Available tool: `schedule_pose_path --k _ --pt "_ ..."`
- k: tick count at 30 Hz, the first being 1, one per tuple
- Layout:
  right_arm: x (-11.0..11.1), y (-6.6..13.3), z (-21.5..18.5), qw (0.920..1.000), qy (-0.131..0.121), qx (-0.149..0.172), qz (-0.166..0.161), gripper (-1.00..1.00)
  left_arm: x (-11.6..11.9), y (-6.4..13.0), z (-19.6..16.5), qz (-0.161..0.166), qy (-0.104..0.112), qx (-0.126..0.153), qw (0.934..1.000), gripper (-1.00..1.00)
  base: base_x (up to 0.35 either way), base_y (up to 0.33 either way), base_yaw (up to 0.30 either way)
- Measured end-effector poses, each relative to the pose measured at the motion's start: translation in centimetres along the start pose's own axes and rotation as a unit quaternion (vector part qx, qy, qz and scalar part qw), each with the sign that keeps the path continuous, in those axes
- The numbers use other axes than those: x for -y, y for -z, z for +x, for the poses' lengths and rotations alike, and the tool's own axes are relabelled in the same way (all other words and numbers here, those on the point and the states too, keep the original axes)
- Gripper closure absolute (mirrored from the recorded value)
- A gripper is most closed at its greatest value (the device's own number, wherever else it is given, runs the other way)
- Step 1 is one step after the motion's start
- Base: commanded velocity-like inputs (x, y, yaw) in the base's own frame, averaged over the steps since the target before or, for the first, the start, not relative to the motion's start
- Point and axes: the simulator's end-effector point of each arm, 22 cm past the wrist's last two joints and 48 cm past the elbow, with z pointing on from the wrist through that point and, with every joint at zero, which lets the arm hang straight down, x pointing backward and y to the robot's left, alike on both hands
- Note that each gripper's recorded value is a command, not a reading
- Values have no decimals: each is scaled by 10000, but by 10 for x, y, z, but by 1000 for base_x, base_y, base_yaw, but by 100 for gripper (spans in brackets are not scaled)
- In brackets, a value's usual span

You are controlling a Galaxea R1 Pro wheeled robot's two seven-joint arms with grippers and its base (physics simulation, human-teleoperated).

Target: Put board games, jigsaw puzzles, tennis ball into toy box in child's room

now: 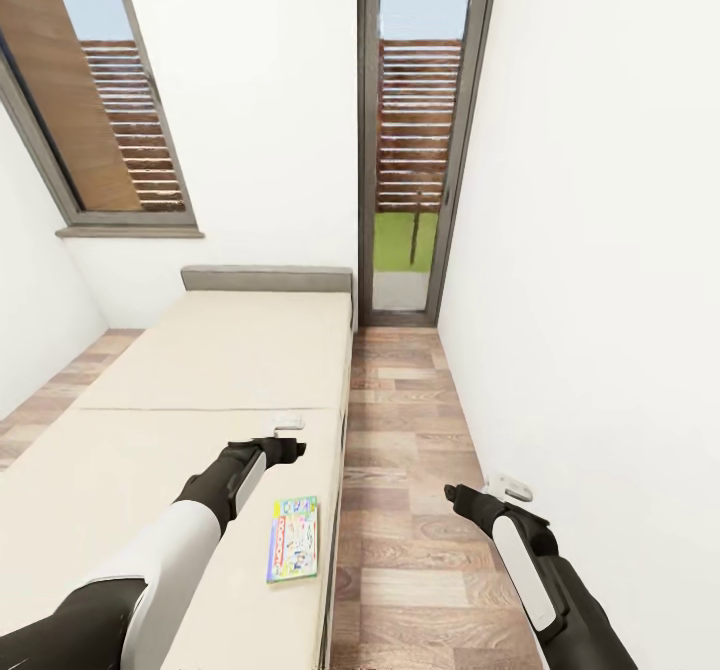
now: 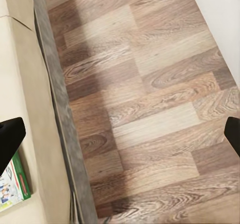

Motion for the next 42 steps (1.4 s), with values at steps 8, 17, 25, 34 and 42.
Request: schedule_pose_path --k 8,17,25,34,42 --pt "2 -4 5 10000 -2 -59 25 -100 -1 -5 1 -2 -4 74 10000 -100 0 0 0" --pt "4 -9 12 9999 -4 -129 50 -100 -1 -11 7 -3 -2 47 10000 -100 0 0 0" --pt "7 -13 17 9998 -5 -192 73 -100 -2 -16 14 -5 5 -13 10000 -100 0 0 0" --pt "9 -17 23 9996 -7 -259 101 -100 -2 -21 16 -3 5 57 10000 -100 0 0 0" --pt "13 -22 32 9993 -10 -347 143 -100 -3 -26 22 -3 11 7 10000 -100 0 0 0"
